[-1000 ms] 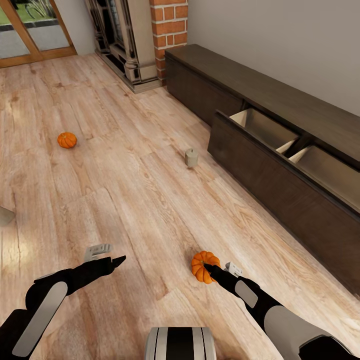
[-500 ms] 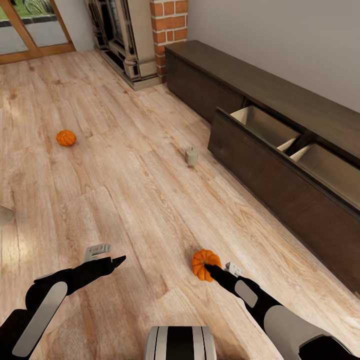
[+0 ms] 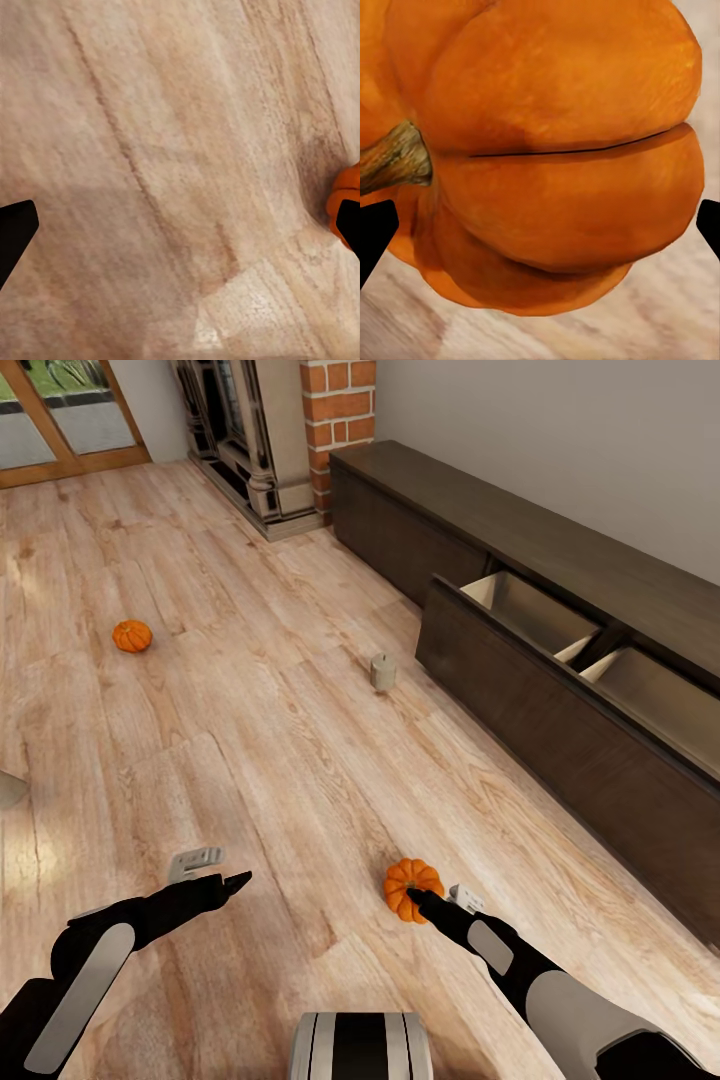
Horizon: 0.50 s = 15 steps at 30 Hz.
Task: Place each of the two pumpkins and all three candles from the living room inside a cabinet in the living room (use any cabinet), then make sure every cabinet is closed, and position the cauldron so it is next to a table in the living room.
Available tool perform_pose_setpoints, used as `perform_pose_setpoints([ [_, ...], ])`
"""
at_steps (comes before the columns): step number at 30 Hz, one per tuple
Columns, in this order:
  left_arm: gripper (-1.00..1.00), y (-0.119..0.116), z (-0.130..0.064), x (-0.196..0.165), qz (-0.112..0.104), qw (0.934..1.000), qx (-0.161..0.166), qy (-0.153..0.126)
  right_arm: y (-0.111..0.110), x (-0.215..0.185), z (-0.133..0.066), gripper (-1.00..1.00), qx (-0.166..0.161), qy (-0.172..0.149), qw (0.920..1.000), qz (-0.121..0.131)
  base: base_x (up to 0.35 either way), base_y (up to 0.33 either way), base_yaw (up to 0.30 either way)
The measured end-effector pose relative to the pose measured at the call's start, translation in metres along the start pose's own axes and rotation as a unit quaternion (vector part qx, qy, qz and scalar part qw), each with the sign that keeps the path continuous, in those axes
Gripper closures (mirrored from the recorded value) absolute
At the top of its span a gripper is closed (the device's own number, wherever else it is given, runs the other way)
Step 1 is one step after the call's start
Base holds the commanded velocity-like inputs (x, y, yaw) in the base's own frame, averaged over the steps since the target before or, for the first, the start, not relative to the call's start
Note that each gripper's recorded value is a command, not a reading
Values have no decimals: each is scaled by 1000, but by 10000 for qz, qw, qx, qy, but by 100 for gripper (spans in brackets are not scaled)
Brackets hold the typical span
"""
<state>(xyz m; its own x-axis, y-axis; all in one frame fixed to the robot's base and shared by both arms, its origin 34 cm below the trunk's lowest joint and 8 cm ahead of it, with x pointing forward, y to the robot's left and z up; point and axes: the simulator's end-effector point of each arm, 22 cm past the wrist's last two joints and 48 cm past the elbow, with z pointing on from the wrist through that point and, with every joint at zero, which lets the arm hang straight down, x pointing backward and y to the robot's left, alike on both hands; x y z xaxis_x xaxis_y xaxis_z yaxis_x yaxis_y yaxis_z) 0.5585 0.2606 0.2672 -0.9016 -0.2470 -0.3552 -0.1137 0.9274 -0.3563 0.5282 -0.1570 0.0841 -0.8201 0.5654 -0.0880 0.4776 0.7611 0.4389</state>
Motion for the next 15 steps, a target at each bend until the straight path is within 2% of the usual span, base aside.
perform_pose_setpoints([
  [7, -100, 0, 0, 0, 1, 10000, -1, 0, 3, -1, 0, -100, -27, -15, 10000, -18, 0, 0, 0],
  [15, -100, 0, 0, 0, -3, 10000, 1, 0, 14, 2, 2, -100, -96, 17, 9997, -217, 0, 0, 0],
])
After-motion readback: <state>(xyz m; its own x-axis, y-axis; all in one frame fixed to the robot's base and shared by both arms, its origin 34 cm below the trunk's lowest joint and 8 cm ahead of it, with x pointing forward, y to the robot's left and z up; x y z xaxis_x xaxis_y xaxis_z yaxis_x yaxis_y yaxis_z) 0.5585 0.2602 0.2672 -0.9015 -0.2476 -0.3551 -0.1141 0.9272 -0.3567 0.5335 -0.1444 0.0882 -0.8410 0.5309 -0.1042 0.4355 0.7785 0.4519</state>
